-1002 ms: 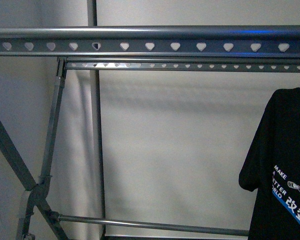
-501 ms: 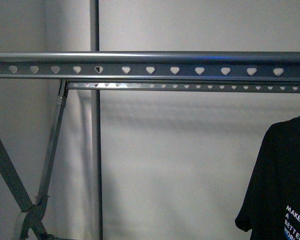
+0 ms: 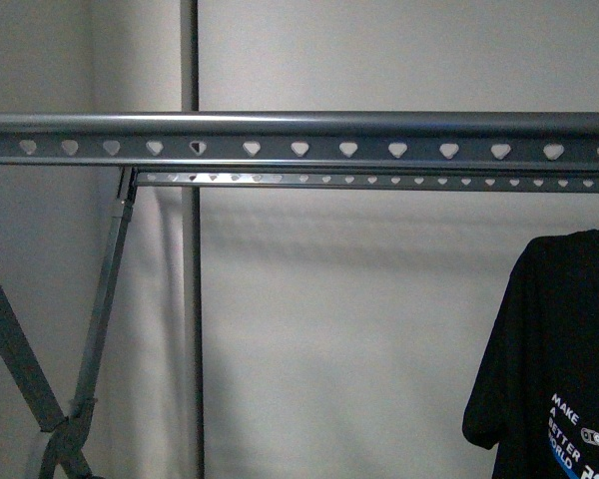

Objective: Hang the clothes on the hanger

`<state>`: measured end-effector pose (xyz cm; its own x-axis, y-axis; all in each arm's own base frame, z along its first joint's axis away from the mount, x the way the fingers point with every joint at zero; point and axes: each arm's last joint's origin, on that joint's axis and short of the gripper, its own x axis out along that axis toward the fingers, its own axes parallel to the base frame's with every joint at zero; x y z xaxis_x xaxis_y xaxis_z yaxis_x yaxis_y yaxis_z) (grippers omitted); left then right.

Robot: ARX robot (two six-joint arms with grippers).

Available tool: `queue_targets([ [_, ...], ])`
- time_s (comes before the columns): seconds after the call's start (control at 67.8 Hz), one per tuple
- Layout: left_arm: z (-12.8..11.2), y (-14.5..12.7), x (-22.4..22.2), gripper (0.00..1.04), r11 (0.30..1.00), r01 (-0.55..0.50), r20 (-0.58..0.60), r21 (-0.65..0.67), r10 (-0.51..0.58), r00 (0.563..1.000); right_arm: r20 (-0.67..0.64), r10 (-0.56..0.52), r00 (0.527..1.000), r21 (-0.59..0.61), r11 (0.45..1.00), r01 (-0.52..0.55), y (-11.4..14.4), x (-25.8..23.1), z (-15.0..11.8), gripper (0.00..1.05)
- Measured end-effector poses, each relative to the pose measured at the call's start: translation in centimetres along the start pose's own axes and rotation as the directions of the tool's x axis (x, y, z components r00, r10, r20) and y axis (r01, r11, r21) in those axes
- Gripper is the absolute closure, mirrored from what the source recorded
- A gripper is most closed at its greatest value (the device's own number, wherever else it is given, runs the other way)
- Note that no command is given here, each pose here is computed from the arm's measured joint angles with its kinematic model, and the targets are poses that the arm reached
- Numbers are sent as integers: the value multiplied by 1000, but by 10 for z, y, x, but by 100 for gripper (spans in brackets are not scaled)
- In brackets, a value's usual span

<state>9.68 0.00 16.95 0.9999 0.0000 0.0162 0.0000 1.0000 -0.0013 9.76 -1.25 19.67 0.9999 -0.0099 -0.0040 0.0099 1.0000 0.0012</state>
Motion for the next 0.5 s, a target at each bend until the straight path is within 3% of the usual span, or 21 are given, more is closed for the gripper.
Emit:
queue_targets([
  [0.088,0,0,0,7,1000,0,0,0,0,1000,1,-32,999,-1,999,32,6,0,-5,102],
  [0.177,0,0,0,7,1000,-1,0,0,1,1000,1,14,1000,-2,1000,-14,12,0,-9,102],
  [0.501,0,0,0,7,1000,0,0,0,0,1000,1,9,1000,-1,1000,-9,12,0,-19,102],
])
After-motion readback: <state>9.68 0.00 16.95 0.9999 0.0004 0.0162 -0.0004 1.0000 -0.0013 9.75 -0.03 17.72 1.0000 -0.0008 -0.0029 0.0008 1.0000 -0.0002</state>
